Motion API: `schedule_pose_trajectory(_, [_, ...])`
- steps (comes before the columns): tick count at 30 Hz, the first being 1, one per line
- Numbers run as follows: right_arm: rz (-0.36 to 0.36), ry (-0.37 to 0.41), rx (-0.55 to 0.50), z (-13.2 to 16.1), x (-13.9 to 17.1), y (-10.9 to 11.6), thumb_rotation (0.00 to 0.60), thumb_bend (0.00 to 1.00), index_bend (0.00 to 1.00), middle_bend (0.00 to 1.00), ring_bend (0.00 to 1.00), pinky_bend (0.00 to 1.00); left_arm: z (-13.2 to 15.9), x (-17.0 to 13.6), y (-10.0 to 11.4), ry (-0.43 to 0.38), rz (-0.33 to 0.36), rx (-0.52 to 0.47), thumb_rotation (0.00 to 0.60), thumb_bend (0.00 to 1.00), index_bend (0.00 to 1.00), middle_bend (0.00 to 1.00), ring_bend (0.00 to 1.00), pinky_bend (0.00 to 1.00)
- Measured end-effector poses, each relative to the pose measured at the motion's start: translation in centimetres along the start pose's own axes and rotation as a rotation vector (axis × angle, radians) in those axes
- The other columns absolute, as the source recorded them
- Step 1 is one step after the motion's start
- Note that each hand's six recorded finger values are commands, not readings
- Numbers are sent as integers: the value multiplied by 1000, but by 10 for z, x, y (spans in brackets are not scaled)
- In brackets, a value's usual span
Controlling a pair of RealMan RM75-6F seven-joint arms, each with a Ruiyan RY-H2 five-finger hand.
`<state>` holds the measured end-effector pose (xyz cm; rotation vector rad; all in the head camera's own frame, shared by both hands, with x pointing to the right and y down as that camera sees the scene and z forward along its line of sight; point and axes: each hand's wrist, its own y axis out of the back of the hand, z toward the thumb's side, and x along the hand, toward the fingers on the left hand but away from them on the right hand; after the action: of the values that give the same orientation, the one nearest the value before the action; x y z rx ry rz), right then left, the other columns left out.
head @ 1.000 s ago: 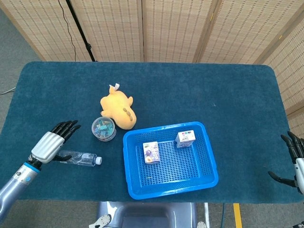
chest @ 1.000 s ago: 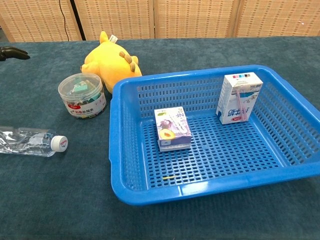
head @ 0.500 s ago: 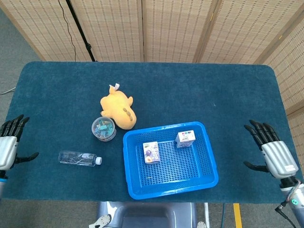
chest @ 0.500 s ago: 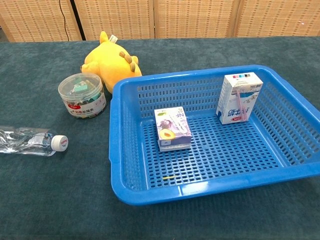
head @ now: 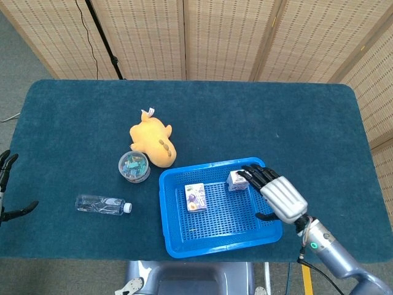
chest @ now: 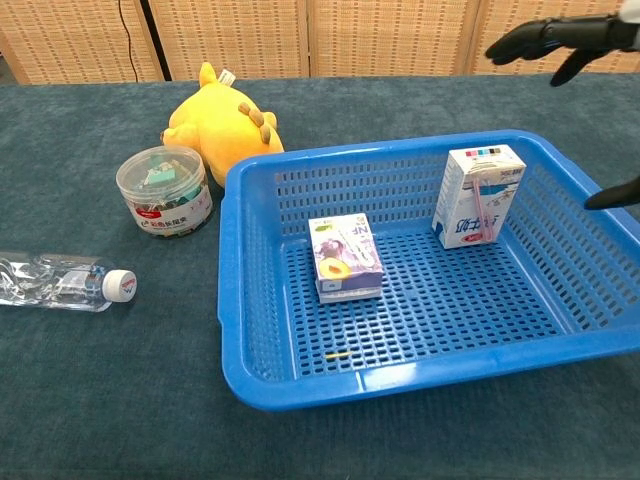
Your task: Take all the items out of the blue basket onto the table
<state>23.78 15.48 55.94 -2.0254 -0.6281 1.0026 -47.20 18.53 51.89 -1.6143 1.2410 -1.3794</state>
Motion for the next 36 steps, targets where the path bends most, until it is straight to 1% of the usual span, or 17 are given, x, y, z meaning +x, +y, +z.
schedule_pose_trajectory(2, [8,12,11,8,-14,-6,600,0,80,105,105,201,-1,1,1,1,-3,-9,600,55,0,0,0,0])
schedule_pose_trajectory(6, [8,12,51,16,-37,-14,600,0,101,119,113,204,-6,3,4,3,0,-25,600,54,0,0,0,0])
schedule_pose_trajectory(10, [4,20,123,23,-57,-18,600,0,117,137,128,206,-8,4,4,3,-9,-33,600,55,0,0,0,0])
schedule_pose_trajectory(15, [30,7,216,23,-74,-27,600,0,136,148,138,226,-8,4,3,-5,-17,-37,600,55,0,0,0,0])
schedule_pose_trajectory(20, [57,-9,271,19,-79,-36,600,0,161,168,167,241,-7,5,3,-11,-22,-38,600,55,0,0,0,0])
schedule_pose_trajectory(24, [63,-30,284,12,-77,-41,600,0,188,195,196,258,-7,4,3,-15,-23,-39,600,55,0,0,0,0])
schedule_pose_trajectory(29, [52,-49,292,4,-73,-40,600,0,207,222,222,267,-5,4,1,-21,-31,-39,600,55,0,0,0,0])
schedule_pose_trajectory(36, [39,-47,305,0,-65,-42,600,0,217,243,234,272,-4,4,0,-24,-32,-35,600,55,0,0,0,0])
